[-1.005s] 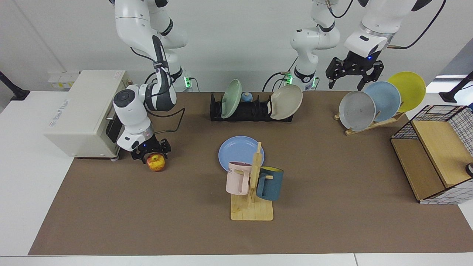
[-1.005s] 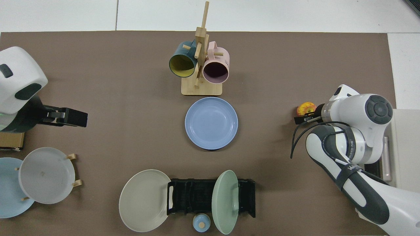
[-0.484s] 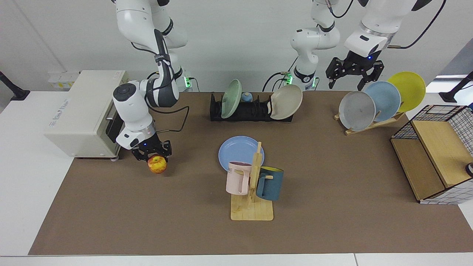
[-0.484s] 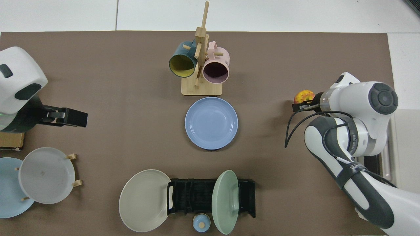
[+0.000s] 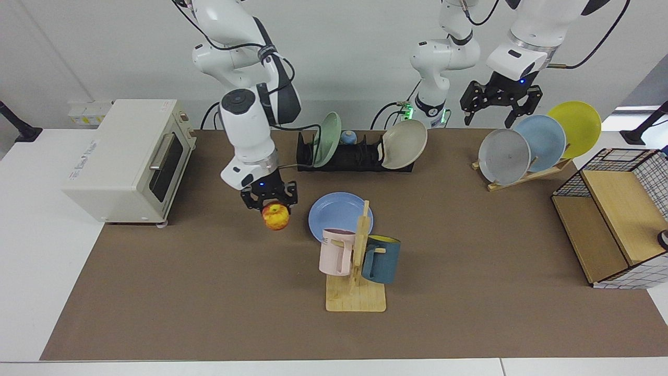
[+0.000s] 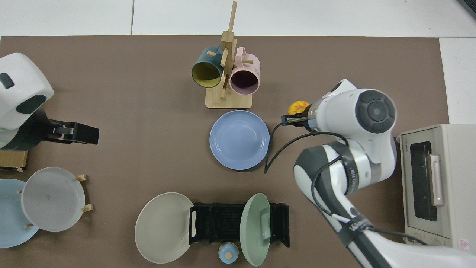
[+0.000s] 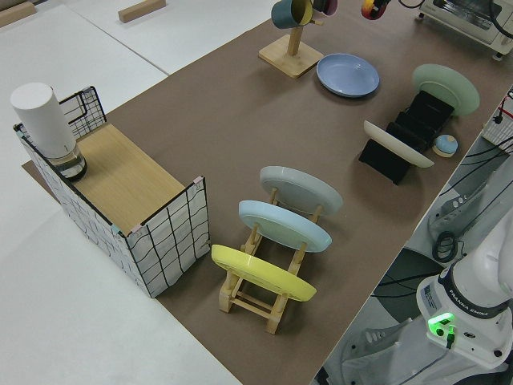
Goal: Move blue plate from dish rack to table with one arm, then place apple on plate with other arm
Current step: 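Lift the apple and carry it over the blue plate, then lower the apple onto the blue plate and open the right gripper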
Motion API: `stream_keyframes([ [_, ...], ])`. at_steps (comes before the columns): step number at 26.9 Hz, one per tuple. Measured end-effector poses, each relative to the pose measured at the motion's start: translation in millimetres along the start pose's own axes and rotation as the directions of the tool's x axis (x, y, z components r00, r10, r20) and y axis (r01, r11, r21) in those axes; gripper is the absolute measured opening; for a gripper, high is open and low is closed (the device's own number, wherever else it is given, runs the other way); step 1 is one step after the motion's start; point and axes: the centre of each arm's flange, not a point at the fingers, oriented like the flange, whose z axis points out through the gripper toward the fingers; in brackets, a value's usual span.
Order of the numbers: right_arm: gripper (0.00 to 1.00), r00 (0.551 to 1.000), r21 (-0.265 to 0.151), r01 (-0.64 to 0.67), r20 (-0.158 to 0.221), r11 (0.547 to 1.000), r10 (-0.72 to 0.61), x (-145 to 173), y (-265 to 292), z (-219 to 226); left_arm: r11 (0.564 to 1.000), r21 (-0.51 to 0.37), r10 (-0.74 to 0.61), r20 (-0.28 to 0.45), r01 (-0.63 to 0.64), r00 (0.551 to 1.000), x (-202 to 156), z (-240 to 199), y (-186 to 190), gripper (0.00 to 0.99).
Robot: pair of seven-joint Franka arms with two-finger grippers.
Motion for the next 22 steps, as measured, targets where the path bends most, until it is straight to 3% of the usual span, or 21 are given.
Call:
stream_keyframes([
  [8,0.7,1.0,0.032,0.006,-0.003,0.999,-0.005,-29.5,-86.6,-1.3,1.0,0.0,0.0,0.0,0.0,1.0,0.0,-0.1,0.0,0.991],
  [13,0.7,1.0,0.049,0.003,0.002,0.999,-0.003,-57.0,-141.9,22.6,1.0,0.0,0.0,0.0,0.0,1.0,0.0,-0.1,-0.1,0.991],
  [22,0.7,0.998,0.014,0.035,0.051,0.999,-0.036,-72.2,-153.9,86.7,1.0,0.0,0.0,0.0,0.0,1.0,-0.1,-0.1,-0.1,0.991],
])
